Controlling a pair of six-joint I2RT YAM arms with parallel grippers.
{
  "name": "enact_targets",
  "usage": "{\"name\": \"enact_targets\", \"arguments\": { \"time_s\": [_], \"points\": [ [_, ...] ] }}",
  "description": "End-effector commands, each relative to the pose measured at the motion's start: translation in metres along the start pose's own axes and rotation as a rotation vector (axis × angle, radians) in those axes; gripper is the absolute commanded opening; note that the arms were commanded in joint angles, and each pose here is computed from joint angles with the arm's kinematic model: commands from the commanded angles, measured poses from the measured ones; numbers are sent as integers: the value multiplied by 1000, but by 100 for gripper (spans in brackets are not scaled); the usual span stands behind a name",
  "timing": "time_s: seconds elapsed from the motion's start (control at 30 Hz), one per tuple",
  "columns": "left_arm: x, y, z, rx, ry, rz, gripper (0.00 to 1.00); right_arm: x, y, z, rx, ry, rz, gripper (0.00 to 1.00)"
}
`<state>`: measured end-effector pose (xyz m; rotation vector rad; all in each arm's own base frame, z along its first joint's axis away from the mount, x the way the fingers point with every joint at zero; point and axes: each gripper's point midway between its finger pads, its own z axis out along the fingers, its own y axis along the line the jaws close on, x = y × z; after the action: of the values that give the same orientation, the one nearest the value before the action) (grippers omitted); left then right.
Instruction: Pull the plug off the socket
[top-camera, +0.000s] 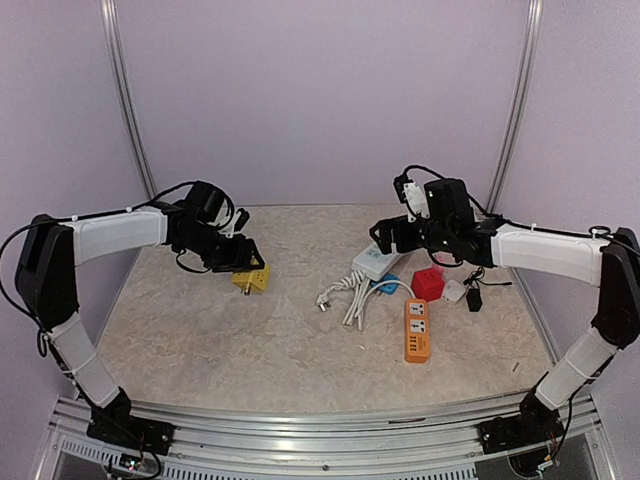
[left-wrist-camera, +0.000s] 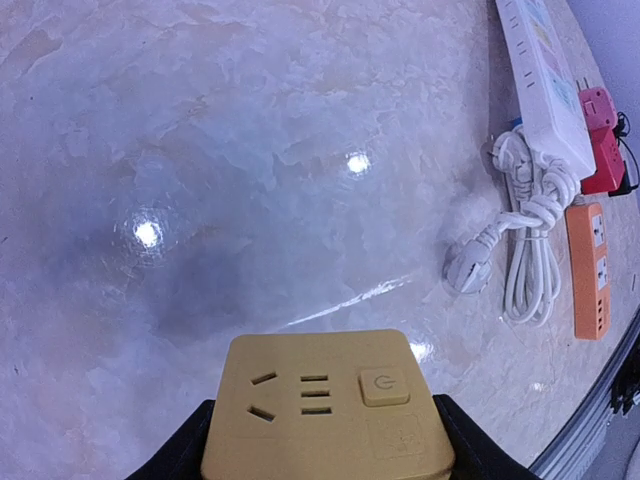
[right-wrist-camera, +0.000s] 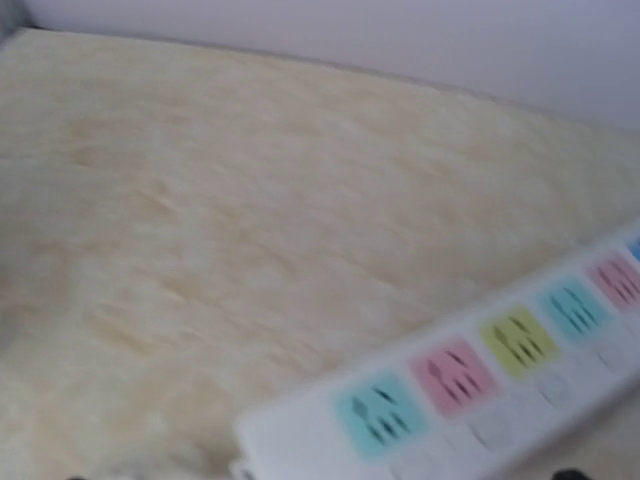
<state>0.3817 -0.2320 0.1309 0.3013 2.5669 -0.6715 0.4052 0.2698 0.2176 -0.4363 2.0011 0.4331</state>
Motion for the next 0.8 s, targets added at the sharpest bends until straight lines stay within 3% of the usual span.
{"name": "enact_targets", "arguments": {
  "time_s": [0.0, 0.2, 0.4, 0.77],
  "points": [
    [10, 4, 16, -26, 48, -15, 15, 7, -27, -12, 88, -16, 55, 100],
    [15, -1, 32, -29, 82, 2, 19, 11, -39, -20, 113, -22, 74, 100],
    [22, 4, 42, -51, 114, 3, 30, 15, -44, -21, 129, -8, 78, 100],
    [22, 4, 41, -68, 113, 33, 63, 12, -45, -22, 130, -13, 82, 100]
  ]
}}
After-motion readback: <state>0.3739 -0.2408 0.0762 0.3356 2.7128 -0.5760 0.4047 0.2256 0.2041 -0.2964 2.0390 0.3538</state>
